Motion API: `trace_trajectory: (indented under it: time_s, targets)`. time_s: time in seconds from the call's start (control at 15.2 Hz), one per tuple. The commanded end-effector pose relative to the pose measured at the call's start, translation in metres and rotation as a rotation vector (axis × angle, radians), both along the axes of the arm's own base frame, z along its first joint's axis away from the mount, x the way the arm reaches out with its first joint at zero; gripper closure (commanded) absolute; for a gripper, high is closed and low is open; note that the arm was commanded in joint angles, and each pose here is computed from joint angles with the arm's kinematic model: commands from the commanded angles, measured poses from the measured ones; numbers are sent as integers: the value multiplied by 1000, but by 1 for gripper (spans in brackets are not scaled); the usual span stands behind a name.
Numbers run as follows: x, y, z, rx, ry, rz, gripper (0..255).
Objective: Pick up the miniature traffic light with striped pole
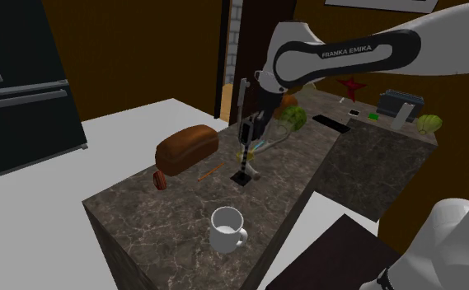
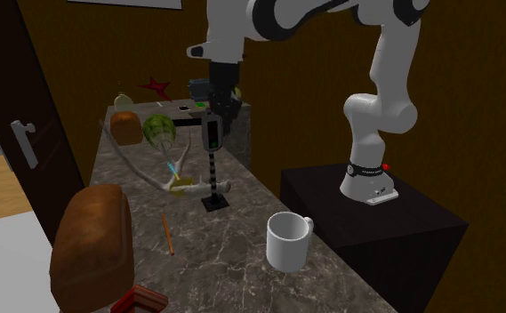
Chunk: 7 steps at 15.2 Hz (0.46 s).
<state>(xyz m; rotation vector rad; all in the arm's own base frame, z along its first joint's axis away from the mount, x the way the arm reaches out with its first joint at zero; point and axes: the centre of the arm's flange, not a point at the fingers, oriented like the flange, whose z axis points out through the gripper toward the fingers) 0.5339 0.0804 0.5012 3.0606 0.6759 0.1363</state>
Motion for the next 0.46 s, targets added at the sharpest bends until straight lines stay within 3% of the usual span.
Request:
trace_trajectory:
  time_s: [0.0, 0.4]
  targets:
    - [-1, 0, 11, 0, 0, 0, 255]
    - [-1, 0, 33, 0, 0, 0, 255]
